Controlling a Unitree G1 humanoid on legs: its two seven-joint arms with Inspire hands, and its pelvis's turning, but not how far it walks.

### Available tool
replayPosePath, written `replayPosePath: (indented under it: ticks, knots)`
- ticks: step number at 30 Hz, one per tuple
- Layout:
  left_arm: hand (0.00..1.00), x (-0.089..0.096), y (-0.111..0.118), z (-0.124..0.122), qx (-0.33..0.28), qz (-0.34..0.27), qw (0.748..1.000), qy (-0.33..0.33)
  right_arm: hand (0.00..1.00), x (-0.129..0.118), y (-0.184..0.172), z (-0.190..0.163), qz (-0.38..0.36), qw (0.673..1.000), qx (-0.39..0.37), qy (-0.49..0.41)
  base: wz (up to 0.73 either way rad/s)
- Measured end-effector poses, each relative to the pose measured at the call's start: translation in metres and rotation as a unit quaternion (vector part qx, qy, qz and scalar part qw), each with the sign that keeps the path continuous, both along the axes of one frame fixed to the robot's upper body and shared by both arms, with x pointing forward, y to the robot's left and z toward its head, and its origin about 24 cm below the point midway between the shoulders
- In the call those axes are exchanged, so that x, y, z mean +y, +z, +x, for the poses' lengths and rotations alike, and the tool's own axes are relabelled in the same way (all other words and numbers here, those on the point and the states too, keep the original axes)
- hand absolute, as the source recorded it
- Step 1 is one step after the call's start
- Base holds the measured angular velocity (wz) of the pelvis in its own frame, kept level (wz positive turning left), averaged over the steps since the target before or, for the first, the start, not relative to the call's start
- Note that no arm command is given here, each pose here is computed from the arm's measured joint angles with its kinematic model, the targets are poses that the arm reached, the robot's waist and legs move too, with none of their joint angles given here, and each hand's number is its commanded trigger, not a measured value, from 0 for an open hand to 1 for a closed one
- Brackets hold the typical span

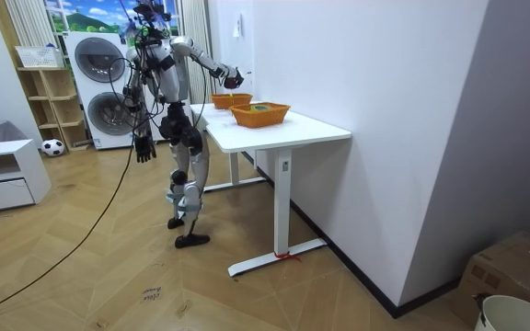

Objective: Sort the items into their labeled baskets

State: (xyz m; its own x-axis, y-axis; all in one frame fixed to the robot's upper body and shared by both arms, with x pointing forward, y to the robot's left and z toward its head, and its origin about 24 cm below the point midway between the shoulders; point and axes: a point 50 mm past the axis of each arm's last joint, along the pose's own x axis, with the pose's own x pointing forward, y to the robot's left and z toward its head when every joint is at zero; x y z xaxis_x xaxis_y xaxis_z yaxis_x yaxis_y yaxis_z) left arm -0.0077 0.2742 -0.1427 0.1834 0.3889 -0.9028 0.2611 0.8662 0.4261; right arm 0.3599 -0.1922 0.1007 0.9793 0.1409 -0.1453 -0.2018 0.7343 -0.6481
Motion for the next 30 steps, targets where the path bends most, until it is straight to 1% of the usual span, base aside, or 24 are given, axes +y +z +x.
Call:
replayPosePath:
  ticks: [1, 2, 3, 5, 6, 7, 8, 19, 30]
  knots:
    - [0.00, 0.000, 0.000, 0.000, 0.000, 0.000, 1.000, 0.000, 0.88, 0.000, -0.001, -0.001, -0.001, 1.000, 0.002, 0.000, 0.00]
    - [0.00, 0.000, 0.000, -0.001, 0.001, 0.000, 1.000, 0.000, 0.80, -0.001, -0.004, -0.002, -0.003, 1.000, 0.005, -0.001, 0.00]
    - [0.00, 0.000, 0.000, -0.001, 0.001, 0.000, 1.000, 0.000, 0.77, -0.001, -0.005, -0.002, -0.003, 1.000, 0.007, 0.000, 0.00]
    - [0.00, 0.000, 0.000, -0.001, 0.001, 0.001, 1.000, 0.000, 0.51, -0.001, -0.011, -0.005, -0.007, 1.000, 0.015, 0.000, 0.00]
    - [0.00, 0.000, 0.000, -0.001, 0.001, 0.001, 1.000, 0.000, 0.19, -0.002, -0.012, -0.005, -0.009, 1.000, 0.017, 0.000, 0.00]
    - [0.00, 0.000, 0.000, -0.001, 0.000, 0.001, 1.000, 0.000, 0.12, -0.002, -0.013, -0.006, -0.016, 1.000, 0.018, 0.000, 0.00]
    - [0.00, 0.000, 0.000, -0.001, 0.000, 0.002, 1.000, 0.000, 0.00, -0.001, -0.014, -0.006, -0.021, 1.000, 0.018, 0.001, 0.00]
    - [0.00, 0.001, 0.000, 0.003, -0.005, 0.004, 1.000, -0.002, 0.00, -0.004, -0.022, -0.007, -0.034, 0.999, 0.033, -0.003, 0.00]
    - [0.00, 0.001, 0.000, 0.003, -0.001, 0.003, 1.000, -0.001, 0.00, -0.005, -0.022, -0.007, -0.034, 0.999, 0.033, -0.005, -0.01]
